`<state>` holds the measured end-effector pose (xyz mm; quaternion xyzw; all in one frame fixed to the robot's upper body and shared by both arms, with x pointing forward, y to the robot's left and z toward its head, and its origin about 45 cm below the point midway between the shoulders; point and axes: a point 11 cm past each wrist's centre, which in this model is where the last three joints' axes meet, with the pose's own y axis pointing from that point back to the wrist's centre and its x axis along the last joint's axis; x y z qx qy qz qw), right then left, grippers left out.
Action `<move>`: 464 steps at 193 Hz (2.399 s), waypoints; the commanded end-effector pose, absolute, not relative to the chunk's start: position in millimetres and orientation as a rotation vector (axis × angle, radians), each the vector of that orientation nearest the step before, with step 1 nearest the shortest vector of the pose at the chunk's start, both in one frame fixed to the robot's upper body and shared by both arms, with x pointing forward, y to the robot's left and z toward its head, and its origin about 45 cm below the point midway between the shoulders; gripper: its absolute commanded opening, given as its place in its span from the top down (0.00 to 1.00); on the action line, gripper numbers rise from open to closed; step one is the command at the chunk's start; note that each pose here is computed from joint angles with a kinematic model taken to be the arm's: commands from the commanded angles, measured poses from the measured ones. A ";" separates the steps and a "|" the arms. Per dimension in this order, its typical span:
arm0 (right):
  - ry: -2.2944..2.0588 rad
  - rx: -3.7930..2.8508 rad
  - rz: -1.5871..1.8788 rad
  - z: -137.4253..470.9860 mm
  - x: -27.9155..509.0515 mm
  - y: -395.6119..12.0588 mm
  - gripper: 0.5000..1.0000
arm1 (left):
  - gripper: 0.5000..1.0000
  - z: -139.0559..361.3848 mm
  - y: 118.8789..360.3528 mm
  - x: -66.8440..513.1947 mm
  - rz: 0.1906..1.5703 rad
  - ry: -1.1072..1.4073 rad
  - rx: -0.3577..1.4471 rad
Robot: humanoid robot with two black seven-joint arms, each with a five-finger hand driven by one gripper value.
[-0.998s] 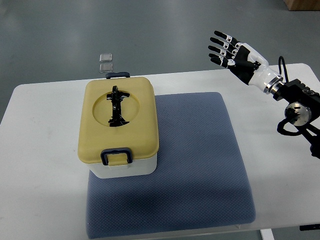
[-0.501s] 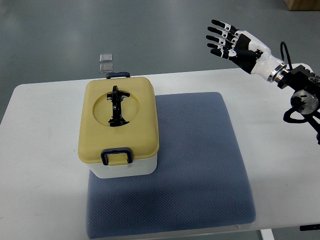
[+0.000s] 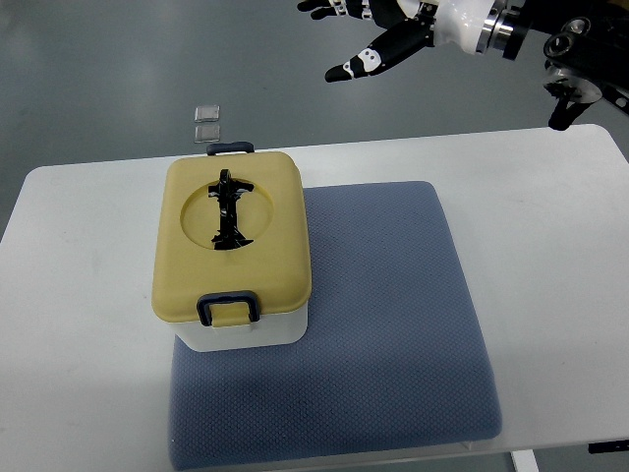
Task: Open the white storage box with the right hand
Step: 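Move the right hand over the box and down onto the black lid handle, then close the right hand fingers around the black handle on the yellow lid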
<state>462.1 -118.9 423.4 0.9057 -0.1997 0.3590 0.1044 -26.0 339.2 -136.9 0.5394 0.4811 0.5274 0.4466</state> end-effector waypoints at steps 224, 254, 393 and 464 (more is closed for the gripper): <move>0.475 1.741 1.995 363.4 387.5 15.9 0.46 | 0.00 -136.9 339.2 -26.3 1.306 1.192 1.336; 0.492 1.711 2.020 362.8 387.4 16.0 0.59 | 0.00 -136.9 339.2 -26.3 1.306 1.192 1.336; 0.502 1.619 2.056 356.1 398.6 12.0 1.00 | 0.00 -136.9 339.2 -26.3 1.306 1.192 1.336; 0.444 1.605 2.228 365.0 394.9 18.5 1.00 | 0.00 -136.9 339.2 -26.2 1.306 1.191 1.335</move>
